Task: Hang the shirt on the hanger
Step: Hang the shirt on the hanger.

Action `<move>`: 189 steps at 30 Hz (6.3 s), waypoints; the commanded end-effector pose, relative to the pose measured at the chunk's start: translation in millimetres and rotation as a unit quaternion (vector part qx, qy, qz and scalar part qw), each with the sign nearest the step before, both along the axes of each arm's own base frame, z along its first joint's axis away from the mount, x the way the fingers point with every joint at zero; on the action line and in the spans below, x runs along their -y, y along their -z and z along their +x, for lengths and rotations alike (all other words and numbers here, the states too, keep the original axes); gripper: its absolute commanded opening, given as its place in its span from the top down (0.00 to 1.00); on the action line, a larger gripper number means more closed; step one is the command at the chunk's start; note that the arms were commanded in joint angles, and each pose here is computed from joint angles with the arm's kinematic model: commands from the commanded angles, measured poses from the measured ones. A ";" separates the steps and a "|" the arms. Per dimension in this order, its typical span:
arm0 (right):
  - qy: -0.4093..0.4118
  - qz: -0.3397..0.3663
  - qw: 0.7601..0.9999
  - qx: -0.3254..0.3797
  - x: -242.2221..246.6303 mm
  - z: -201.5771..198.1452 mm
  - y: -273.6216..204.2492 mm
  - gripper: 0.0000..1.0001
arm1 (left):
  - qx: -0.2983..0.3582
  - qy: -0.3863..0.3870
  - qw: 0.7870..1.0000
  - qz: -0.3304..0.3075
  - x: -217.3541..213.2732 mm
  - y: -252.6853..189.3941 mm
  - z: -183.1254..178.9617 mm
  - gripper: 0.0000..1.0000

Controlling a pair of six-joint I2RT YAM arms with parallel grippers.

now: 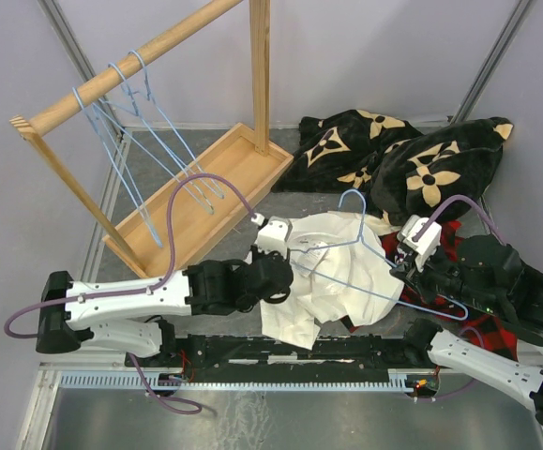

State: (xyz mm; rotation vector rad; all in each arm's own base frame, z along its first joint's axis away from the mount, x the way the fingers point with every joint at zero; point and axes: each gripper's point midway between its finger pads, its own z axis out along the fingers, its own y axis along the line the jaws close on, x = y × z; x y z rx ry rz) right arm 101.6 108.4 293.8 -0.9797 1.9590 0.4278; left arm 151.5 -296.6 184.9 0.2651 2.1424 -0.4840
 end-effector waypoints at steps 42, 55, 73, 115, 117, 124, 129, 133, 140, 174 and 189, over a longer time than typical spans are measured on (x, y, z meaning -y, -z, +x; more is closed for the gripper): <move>-0.060 0.273 0.955 0.096 -83.5 21.2 -43.0 1.00 | 0.028 0.202 0.973 0.105 18.5 -180.1 -8.7 0.97; -0.099 0.317 0.943 0.020 -111.6 8.0 -29.7 1.00 | 0.046 0.162 0.984 0.063 -0.7 -191.7 -5.6 0.97; -0.193 0.394 0.896 -0.073 -137.2 35.9 -48.4 1.00 | 0.038 0.118 0.988 0.089 -41.9 -173.4 -5.5 0.97; 0.219 0.373 0.881 0.193 -0.5 111.9 -105.6 1.00 | 0.135 0.131 0.978 0.096 38.3 -235.8 35.2 0.97; 0.250 0.371 0.864 0.229 18.4 108.6 -128.6 1.00 | 0.154 0.121 0.977 0.087 43.1 -248.1 41.6 0.97; 0.309 0.355 0.808 0.353 71.9 82.1 -223.2 1.00 | 0.238 0.072 0.968 0.033 47.3 -317.4 73.1 0.97; 0.306 0.328 0.798 0.403 85.8 64.5 -276.3 1.00 | 0.293 0.040 0.955 -0.009 39.8 -358.8 92.7 0.97; 0.301 0.278 0.838 0.361 80.2 66.5 -263.4 1.00 | 0.300 0.024 0.954 0.006 33.8 -357.7 100.4 0.97; 0.224 0.204 0.942 0.143 29.9 61.9 -146.7 1.00 | 0.205 0.041 0.970 0.121 33.3 -241.5 103.9 0.97; -0.069 0.207 0.976 -0.027 -44.0 -22.4 -62.8 1.00 | 0.108 0.088 0.973 0.186 -35.7 -148.0 92.4 0.97; 0.082 0.176 0.969 0.155 18.6 -6.9 -98.5 1.00 | 0.100 0.085 0.970 0.204 -50.7 -144.4 86.5 0.97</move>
